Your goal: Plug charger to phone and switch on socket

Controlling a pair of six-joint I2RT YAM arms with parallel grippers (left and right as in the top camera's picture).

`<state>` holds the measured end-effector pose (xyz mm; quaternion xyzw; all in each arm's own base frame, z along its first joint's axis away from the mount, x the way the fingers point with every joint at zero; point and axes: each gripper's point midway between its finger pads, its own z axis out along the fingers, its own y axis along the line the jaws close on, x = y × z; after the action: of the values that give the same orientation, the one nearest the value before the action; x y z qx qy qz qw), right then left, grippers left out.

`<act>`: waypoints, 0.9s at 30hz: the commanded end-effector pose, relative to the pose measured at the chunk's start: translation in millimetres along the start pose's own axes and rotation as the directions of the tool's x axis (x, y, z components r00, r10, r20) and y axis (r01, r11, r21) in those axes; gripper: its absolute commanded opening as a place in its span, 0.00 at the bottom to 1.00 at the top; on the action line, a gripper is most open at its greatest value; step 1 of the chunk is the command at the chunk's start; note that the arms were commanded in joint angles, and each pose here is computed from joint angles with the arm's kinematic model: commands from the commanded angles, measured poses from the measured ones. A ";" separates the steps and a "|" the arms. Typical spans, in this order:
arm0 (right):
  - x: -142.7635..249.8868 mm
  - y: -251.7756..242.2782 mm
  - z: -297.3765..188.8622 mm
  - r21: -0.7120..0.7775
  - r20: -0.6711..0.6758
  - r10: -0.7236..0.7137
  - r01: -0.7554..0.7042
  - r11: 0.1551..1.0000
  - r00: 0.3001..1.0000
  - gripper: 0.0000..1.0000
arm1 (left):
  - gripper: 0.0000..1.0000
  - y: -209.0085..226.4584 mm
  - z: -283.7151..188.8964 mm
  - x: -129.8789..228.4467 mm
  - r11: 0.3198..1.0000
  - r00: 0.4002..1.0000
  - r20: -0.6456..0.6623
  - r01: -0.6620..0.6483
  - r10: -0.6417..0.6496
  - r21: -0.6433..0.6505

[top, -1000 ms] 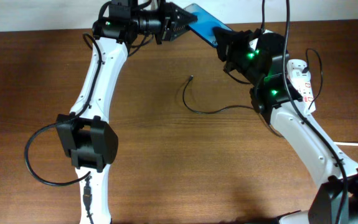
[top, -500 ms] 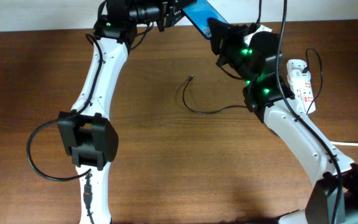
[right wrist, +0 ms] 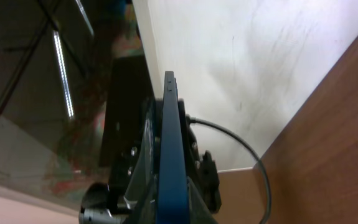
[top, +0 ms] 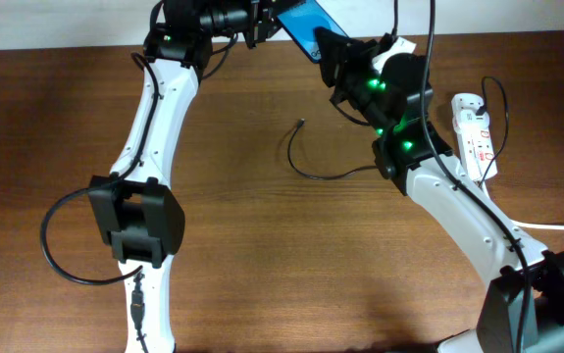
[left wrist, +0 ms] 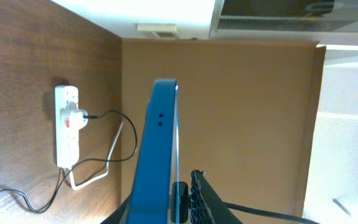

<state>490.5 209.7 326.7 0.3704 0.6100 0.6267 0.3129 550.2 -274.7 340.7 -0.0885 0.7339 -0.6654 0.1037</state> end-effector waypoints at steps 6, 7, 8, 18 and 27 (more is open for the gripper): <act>61.4 -42.8 7.0 0.101 -0.215 0.027 -0.005 0.995 0.976 0.04 | 0.03 -34.3 18.0 42.3 0.996 0.989 -0.124 -0.069 0.076 0.060; 61.7 -42.8 7.0 0.101 -0.215 0.027 -0.005 0.995 0.976 0.04 | 0.00 -34.3 18.0 42.3 0.996 0.989 -0.124 -0.069 0.076 0.060; 61.6 -42.8 7.1 0.101 -0.215 0.026 -0.005 0.995 0.976 0.04 | 0.00 -34.3 18.0 42.3 0.996 0.989 -0.124 -0.069 0.076 0.060; 46.6 -44.3 7.5 0.098 -0.170 -0.032 0.049 0.994 0.985 0.29 | 0.00 -33.8 13.8 39.1 0.993 0.987 -0.119 -0.097 0.104 0.063; -28.8 -74.3 -9.5 0.219 -0.099 -0.253 0.269 0.938 0.962 0.54 | 0.00 -2.5 0.0 37.4 0.994 0.985 -0.139 -0.107 0.104 -0.015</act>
<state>482.0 213.1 295.0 0.3193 0.6853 0.5823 0.2990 532.4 -289.0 319.9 -0.0670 0.7551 -0.6481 0.0730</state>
